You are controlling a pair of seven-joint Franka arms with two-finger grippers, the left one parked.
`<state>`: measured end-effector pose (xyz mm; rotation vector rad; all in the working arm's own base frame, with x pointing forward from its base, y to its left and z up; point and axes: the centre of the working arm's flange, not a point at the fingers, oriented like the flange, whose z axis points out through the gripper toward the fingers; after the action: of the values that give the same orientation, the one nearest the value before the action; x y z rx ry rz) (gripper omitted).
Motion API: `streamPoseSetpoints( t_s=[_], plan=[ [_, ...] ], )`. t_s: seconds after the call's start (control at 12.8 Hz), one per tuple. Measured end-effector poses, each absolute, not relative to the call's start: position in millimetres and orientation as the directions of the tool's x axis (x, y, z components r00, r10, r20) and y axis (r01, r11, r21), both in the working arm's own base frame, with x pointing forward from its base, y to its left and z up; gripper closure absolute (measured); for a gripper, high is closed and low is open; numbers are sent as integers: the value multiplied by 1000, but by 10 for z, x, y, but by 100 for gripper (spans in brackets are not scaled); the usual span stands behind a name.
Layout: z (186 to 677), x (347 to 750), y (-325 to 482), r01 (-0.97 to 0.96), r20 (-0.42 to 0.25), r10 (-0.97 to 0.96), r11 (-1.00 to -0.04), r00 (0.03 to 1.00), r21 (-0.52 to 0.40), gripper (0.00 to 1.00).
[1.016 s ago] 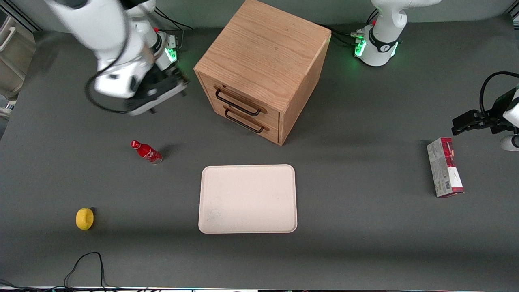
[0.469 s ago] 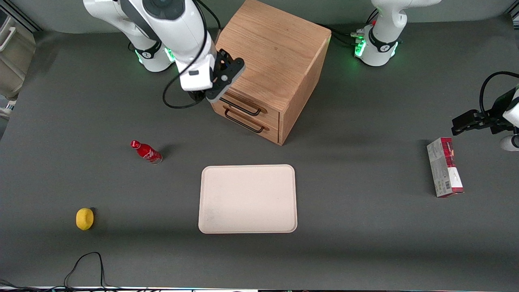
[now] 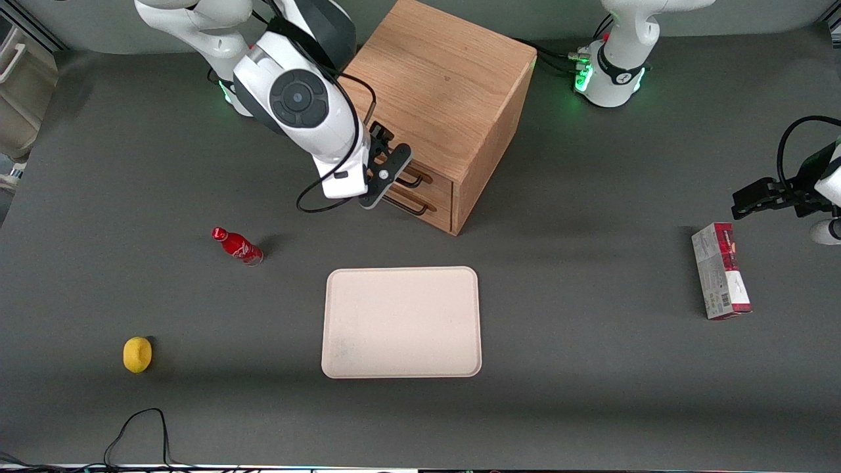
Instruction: Open upper drawer
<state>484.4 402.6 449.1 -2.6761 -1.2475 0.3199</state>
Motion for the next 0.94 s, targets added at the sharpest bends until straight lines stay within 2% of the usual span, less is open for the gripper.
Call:
streamPoseSetpoints(
  t_s=[0.62,0.94],
  plan=[
    [4221,4907,4016,775,-72,806,-587,588,-235,0],
    [4060,4948,3959,787,-77,820,-567,567,-245,0]
  ],
)
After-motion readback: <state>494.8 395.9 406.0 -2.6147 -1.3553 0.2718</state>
